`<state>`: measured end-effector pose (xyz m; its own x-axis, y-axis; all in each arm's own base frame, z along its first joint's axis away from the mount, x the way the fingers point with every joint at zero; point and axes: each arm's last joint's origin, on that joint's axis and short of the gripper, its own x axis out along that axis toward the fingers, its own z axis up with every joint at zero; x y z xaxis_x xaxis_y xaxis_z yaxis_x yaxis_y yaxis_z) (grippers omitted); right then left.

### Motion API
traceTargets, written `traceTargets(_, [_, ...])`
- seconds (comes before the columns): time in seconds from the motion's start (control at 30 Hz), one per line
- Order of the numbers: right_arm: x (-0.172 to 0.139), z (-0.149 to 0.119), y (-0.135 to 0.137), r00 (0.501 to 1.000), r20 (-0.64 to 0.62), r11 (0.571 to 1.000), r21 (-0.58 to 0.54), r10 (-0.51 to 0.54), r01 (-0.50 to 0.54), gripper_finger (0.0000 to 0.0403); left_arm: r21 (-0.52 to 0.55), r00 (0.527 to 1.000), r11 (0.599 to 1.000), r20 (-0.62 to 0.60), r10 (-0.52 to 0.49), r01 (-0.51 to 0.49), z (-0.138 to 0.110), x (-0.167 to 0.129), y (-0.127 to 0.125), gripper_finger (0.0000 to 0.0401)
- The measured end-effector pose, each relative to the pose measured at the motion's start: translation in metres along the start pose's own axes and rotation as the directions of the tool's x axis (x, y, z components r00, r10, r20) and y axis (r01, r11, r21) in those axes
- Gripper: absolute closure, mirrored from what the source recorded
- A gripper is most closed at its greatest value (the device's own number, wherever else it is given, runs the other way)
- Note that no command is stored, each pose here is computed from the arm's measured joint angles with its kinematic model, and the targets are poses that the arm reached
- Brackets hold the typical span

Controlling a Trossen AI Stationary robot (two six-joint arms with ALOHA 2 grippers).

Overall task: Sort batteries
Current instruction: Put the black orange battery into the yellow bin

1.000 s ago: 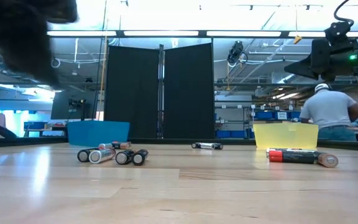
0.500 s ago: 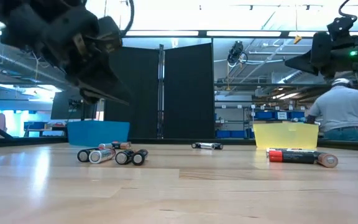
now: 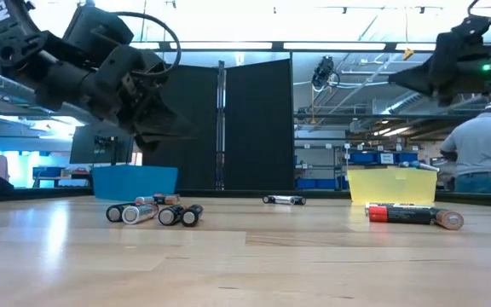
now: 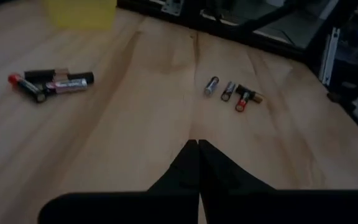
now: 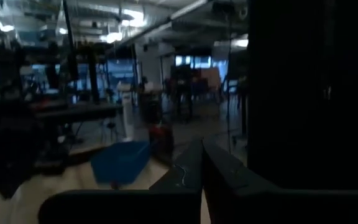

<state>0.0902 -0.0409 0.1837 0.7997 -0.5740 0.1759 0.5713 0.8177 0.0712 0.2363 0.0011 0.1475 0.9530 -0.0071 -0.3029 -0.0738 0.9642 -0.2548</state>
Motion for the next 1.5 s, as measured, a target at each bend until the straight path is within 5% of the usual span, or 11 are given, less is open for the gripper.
traceTargets(0.3, [0.010,-0.012,0.008,0.981,-0.186,0.996,0.080,0.048,-0.033,0.0394,0.002,1.000,1.000,0.016,0.026,-0.026,0.003,0.001,0.001,0.0388])
traceTargets(0.97, [0.080,0.033,0.067,0.851,-0.498,0.984,0.134,0.167,-0.115,0.0368,0.081,0.996,0.993,0.032,0.086,-0.089,0.003,0.001,0.002,0.0384])
traceTargets(1.23, [0.102,0.036,0.110,0.692,-0.695,0.980,0.109,0.195,-0.168,0.0366,0.081,0.996,0.993,0.029,0.087,-0.089,0.003,0.001,0.002,0.0384])
traceTargets(1.5, [0.094,0.023,0.156,0.439,-0.886,0.986,0.097,0.149,-0.139,0.0365,0.084,0.995,0.992,-0.011,0.098,-0.096,-0.001,0.001,0.003,0.0384])
